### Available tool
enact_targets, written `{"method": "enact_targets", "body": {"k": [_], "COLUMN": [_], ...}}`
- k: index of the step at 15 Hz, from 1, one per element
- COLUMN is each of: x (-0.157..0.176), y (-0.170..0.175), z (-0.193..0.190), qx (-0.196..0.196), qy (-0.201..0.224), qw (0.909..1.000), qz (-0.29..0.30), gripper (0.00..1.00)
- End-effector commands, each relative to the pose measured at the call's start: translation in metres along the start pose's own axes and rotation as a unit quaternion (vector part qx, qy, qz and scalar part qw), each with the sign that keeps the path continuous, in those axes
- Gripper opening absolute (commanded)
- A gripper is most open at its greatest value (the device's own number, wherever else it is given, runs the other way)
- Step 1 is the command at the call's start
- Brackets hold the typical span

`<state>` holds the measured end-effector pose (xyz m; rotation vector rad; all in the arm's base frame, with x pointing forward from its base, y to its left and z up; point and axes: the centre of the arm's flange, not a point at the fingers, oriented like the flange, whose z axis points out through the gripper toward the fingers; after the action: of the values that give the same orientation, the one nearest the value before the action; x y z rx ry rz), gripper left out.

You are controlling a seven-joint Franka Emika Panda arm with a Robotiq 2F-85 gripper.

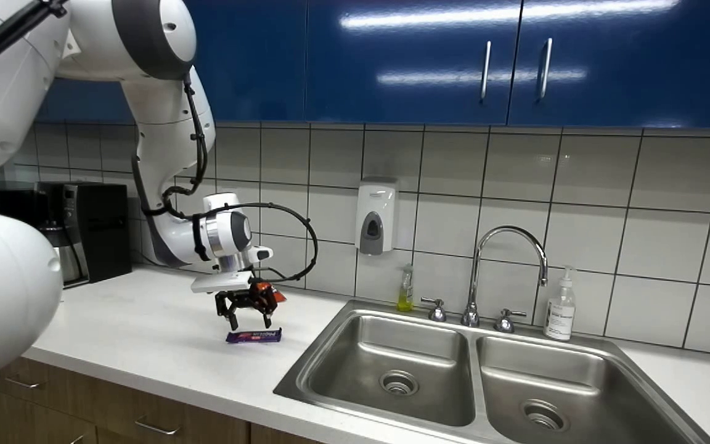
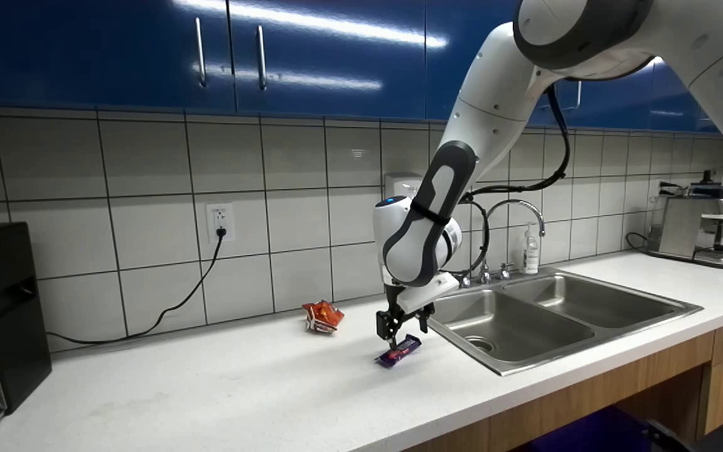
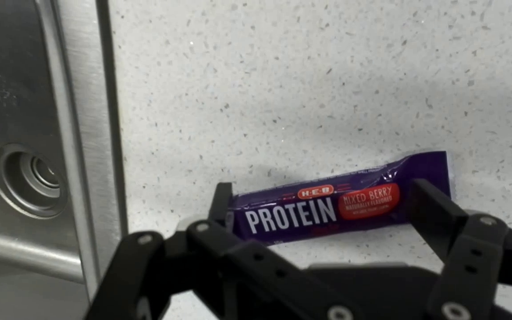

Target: Pick up the object from the counter and put it in the sink

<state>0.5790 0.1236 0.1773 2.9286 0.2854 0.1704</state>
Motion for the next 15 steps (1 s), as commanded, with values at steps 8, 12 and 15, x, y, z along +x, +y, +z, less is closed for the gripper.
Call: {"method": "enact_targets", "body": {"k": [8,12,15], "x": [0.003,0.009,0.014], "y": [-0.015,-0.023,-0.026], "z": [-0.003,-0.002,0.001], "qx": [0.018,0.013,0.007], "qy": [-0.009,-0.003,-0.006], "qw": [0.9961,0.9909,0.9842], "qz": [0.086,0.134,0.177], "gripper": [1.0,1.0,1.0]}}
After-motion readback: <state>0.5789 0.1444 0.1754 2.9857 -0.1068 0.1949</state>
